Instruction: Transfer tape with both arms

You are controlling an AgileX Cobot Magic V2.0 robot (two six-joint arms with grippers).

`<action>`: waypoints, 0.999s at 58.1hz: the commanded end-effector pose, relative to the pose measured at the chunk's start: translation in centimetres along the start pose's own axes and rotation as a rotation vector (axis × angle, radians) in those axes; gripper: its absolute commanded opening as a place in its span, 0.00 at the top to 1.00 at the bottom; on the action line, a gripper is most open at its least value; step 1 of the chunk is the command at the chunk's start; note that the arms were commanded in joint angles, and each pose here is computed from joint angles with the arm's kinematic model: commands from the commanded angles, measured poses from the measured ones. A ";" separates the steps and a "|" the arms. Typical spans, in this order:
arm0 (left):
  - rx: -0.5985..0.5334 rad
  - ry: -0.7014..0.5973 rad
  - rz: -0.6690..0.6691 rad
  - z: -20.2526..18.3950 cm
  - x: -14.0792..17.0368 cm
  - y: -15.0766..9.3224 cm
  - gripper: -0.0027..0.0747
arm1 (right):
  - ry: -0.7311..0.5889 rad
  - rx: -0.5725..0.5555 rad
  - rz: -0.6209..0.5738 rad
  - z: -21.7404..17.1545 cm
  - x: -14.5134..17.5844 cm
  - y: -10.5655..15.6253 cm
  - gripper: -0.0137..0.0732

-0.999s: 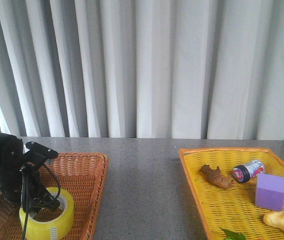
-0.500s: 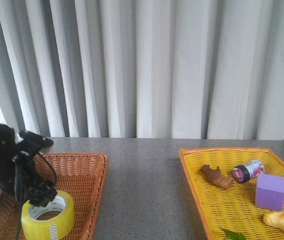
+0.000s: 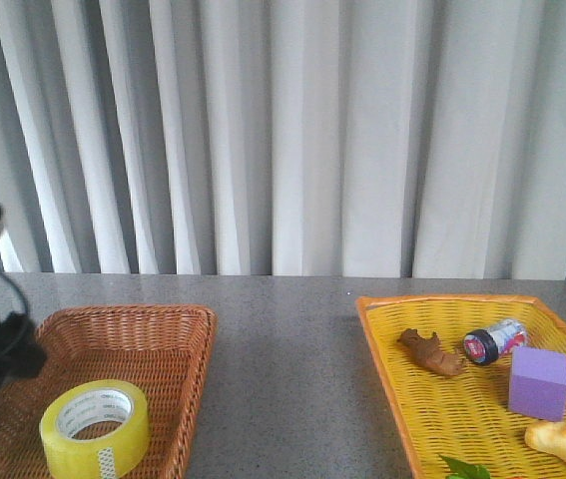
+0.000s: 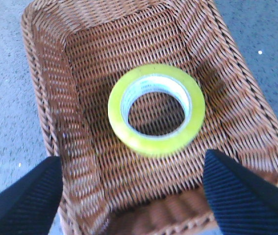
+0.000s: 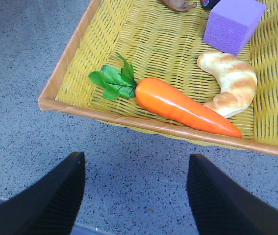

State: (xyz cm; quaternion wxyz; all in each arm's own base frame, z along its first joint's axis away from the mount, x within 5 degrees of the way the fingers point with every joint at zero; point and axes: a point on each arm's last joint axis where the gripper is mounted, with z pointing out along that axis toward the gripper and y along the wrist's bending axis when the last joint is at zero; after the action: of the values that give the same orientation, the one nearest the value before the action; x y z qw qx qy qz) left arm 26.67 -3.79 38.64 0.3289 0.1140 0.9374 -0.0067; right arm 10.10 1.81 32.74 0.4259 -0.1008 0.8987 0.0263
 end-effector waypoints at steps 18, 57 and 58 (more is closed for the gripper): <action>-0.006 -0.169 -0.017 -5.5 8.5 -0.9 0.25 | -0.076 0.011 0.000 -0.5 -1.1 -0.1 0.34; 0.001 -0.430 -0.198 -3.9 15.9 -1.6 0.48 | -0.062 0.009 0.001 -0.5 -0.9 -0.1 0.51; 0.001 -0.431 -0.198 -3.9 15.9 -1.6 0.51 | -0.059 0.009 0.001 -0.5 -0.9 -0.1 0.53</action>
State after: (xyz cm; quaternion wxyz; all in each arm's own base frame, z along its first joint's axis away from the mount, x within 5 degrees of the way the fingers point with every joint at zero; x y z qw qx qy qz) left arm 11.51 -1.64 30.41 0.4752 0.0254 0.8779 -0.0537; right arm 10.05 1.80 32.68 0.4220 -0.1010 0.9006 0.0260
